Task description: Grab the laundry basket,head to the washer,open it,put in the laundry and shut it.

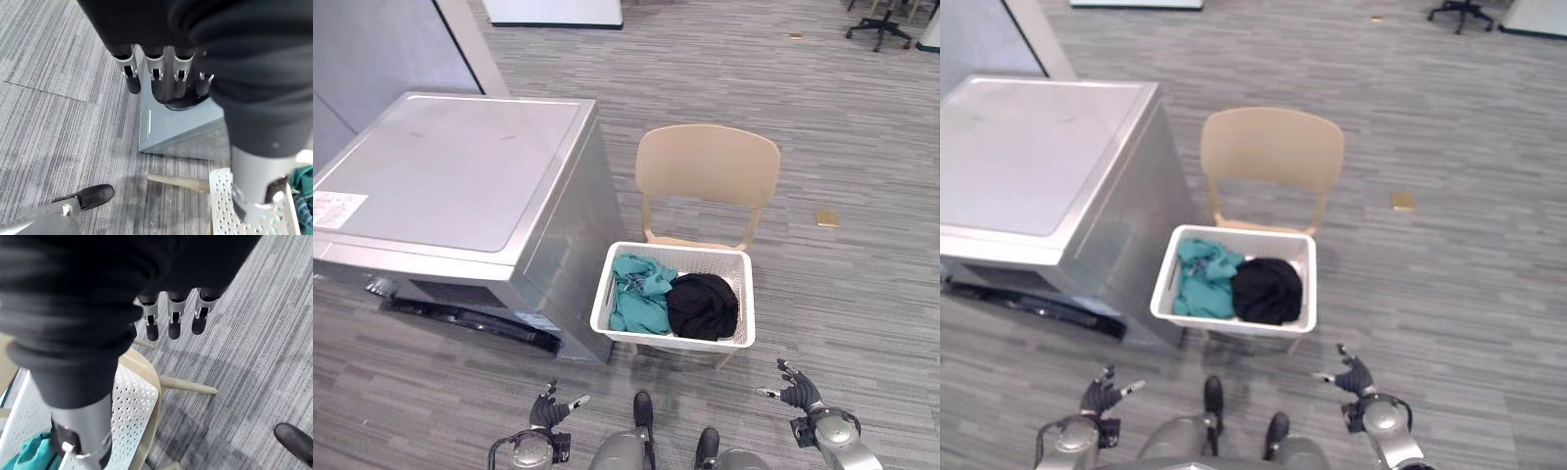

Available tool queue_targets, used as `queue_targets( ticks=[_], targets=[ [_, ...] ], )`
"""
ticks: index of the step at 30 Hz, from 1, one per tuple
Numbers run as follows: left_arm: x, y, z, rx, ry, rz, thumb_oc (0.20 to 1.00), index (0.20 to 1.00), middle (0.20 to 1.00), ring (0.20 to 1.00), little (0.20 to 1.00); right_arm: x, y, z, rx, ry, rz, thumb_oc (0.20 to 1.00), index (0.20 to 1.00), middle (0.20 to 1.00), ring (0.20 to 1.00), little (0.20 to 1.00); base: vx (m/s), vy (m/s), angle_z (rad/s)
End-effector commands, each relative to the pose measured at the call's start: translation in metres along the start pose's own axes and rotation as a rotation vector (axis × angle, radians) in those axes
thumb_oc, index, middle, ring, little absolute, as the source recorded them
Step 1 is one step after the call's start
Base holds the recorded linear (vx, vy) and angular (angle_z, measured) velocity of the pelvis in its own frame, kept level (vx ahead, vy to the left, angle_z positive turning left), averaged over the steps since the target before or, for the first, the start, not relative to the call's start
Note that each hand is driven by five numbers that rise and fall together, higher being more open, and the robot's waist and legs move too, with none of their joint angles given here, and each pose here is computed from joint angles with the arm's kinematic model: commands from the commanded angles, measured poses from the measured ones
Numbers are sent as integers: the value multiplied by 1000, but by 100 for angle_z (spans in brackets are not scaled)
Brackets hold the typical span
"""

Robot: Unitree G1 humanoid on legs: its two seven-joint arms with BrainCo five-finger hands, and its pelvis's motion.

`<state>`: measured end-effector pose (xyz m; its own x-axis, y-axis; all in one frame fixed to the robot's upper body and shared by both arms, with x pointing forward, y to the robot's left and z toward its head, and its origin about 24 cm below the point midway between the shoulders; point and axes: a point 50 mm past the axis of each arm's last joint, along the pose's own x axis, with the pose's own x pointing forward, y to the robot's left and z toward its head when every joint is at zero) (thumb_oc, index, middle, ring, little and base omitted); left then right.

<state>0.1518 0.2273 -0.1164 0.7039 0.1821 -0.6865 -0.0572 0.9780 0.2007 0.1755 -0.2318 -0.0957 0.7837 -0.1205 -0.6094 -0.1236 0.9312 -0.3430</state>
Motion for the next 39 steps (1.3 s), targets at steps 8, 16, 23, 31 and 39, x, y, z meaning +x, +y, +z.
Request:
queue_targets(
  ticks=[8,16,23,31,39],
  targets=[
    [9,-3,32,45,-113,7,1000,1000,1000,1000,1000,5,2,4,122,4,-53,1000,1000,1000,1000,1000,87,315,76],
    [10,16,48,79,-168,53,1000,1000,1000,1000,1000,10,27,23,152,-46,21,1000,1000,1000,1000,1000,41,298,29],
    [12,7,47,77,-171,45,1000,1000,1000,1000,1000,17,27,60,-8,-184,54,1000,1000,1000,1000,1000,69,80,69],
    [5,9,23,75,-103,43,1000,1000,1000,1000,1000,19,24,108,-69,-366,43,1000,1000,1000,1000,1000,59,-60,65],
    [4,6,36,85,-173,29,1000,1000,1000,1000,1000,20,-13,192,-91,-623,-145,1000,1000,1000,1000,1000,-66,-34,18]
  ],
)
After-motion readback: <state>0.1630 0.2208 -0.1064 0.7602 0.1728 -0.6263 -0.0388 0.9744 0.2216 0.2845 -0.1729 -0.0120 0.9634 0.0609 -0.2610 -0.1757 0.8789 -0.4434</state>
